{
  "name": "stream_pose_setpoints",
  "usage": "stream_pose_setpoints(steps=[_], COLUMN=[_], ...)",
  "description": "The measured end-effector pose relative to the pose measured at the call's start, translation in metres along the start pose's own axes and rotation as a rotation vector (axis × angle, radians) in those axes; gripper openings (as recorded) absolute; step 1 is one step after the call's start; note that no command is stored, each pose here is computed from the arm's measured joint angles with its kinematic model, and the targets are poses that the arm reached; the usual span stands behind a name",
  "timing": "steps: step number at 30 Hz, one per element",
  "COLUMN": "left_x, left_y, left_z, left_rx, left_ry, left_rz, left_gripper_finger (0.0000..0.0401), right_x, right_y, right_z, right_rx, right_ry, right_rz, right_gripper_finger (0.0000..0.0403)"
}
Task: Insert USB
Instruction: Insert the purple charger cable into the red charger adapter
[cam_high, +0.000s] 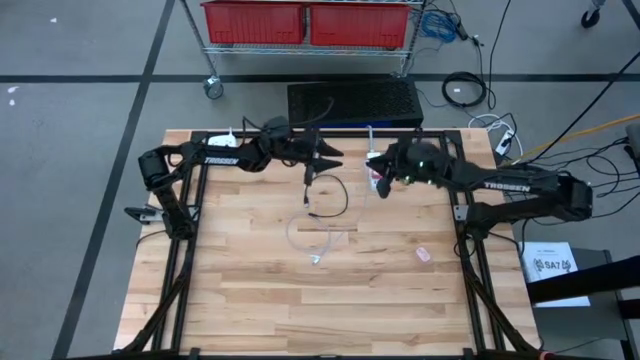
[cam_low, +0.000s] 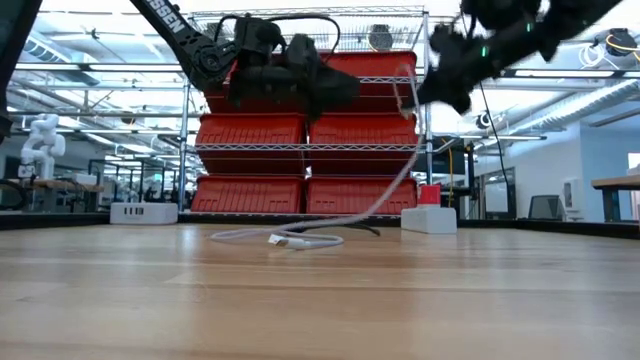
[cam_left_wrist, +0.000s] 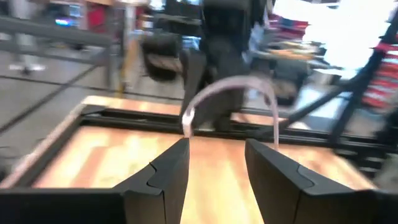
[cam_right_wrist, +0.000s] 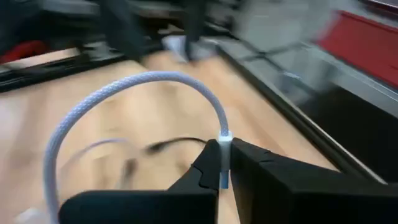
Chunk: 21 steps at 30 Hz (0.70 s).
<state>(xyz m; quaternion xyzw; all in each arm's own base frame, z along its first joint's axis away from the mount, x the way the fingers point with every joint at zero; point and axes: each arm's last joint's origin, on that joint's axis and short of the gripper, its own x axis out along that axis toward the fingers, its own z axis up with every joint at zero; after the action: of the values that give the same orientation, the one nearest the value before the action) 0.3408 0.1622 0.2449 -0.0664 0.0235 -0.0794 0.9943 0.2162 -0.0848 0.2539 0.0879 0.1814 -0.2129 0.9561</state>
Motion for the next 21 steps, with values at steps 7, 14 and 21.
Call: stream_pose_setpoints(steps=[7,14,21], left_x=[0.002,0.003,0.003], left_y=[-0.001,-0.001,0.002], left_z=[-0.002,-0.003,-0.012], left_rx=[0.005,-0.008,0.028], left_ry=[0.011,0.022,0.100], left_rz=[0.069,0.092,0.303], left_gripper_finger=[0.0162,0.0162,0.0162], right_x=[0.014,0.013,0.019], right_y=[-0.004,0.002,0.004], right_z=[-0.065,-0.100,-0.112], right_rx=[0.240,0.320,0.271], right_ry=[-0.122,-0.207,-0.259], right_rz=[-0.399,-0.470,-0.461], right_gripper_finger=[0.0001,0.0000,0.0000])
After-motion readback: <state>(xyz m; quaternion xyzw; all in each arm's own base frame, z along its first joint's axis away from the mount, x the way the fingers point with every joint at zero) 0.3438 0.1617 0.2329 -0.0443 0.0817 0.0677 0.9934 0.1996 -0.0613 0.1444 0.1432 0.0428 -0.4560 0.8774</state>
